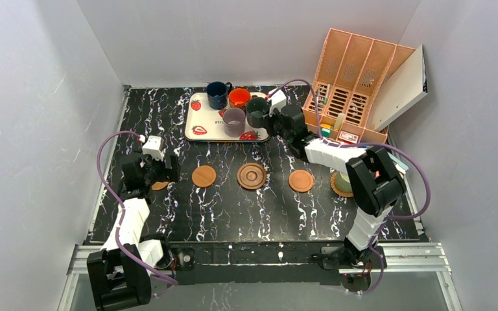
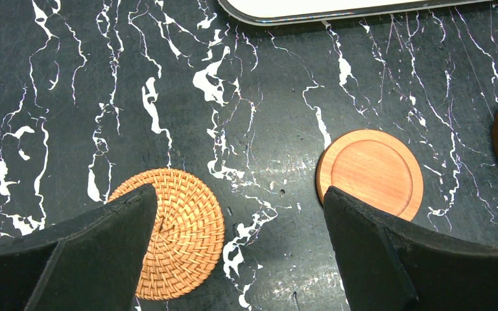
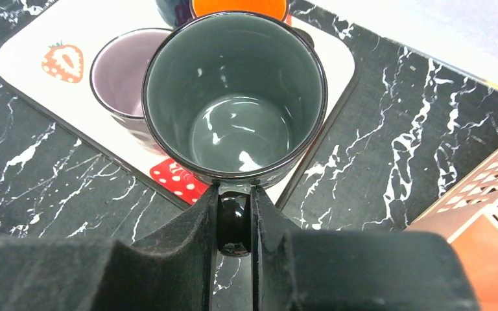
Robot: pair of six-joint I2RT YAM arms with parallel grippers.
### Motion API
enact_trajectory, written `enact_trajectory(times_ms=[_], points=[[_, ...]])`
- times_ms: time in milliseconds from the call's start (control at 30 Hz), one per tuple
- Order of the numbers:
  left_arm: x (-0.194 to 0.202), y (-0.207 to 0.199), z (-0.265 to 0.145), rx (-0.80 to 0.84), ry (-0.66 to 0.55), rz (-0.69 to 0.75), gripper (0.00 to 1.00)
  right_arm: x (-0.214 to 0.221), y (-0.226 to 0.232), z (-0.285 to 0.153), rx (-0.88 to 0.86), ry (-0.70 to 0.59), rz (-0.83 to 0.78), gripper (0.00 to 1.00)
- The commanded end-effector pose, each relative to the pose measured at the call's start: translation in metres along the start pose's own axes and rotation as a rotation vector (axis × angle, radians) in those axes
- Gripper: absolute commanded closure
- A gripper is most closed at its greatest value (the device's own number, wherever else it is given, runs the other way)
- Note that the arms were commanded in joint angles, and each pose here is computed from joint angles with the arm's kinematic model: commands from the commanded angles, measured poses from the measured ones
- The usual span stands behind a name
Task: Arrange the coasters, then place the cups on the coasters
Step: Pick up the cup from the tray.
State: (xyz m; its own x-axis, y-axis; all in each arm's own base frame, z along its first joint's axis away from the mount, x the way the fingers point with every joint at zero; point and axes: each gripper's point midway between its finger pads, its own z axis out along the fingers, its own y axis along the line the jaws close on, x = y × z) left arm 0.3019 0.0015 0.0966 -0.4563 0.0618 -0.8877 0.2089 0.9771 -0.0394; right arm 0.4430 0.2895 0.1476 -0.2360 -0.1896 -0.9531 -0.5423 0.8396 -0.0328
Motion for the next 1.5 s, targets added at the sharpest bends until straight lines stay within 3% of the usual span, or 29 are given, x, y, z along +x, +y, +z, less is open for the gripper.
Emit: enact_trajectory(times_ms=[0, 267, 433, 667, 867, 1033, 1467], points=[[-0.007, 0.002, -0.002, -0.004, -0.019, 0.014, 0.02, -0.09, -0.004, -0.025, -0.004, -0.254, -0.025, 0.99], [-0.028, 0.001, -0.01, 0.018, -0.014, 0.078, 0.02, -0.12, -0.017, -0.071, -0.163, -0.249, 0.008, 0.99], [-0.02, 0.02, -0.018, -0.087, 0.018, 0.155, 0.02, -0.125, -0.035, -0.098, -0.146, -0.219, -0.006, 0.99], [0.004, 0.012, -0.029, -0.086, 0.045, 0.133, 0.02, -0.102, -0.032, -0.137, -0.157, -0.156, -0.094, 0.99], [0.003, 0.01, -0.035, -0.104, 0.001, 0.122, 0.02, -0.09, -0.037, -0.177, -0.138, -0.134, -0.182, 0.99], [0.0, 0.006, -0.037, -0.101, -0.056, 0.119, 0.02, -0.054, -0.035, -0.202, -0.203, -0.012, -0.283, 0.99], [0.016, 0.009, -0.033, -0.122, -0.058, 0.121, 0.02, -0.001, -0.057, -0.236, -0.274, -0.033, -0.247, 0.99]])
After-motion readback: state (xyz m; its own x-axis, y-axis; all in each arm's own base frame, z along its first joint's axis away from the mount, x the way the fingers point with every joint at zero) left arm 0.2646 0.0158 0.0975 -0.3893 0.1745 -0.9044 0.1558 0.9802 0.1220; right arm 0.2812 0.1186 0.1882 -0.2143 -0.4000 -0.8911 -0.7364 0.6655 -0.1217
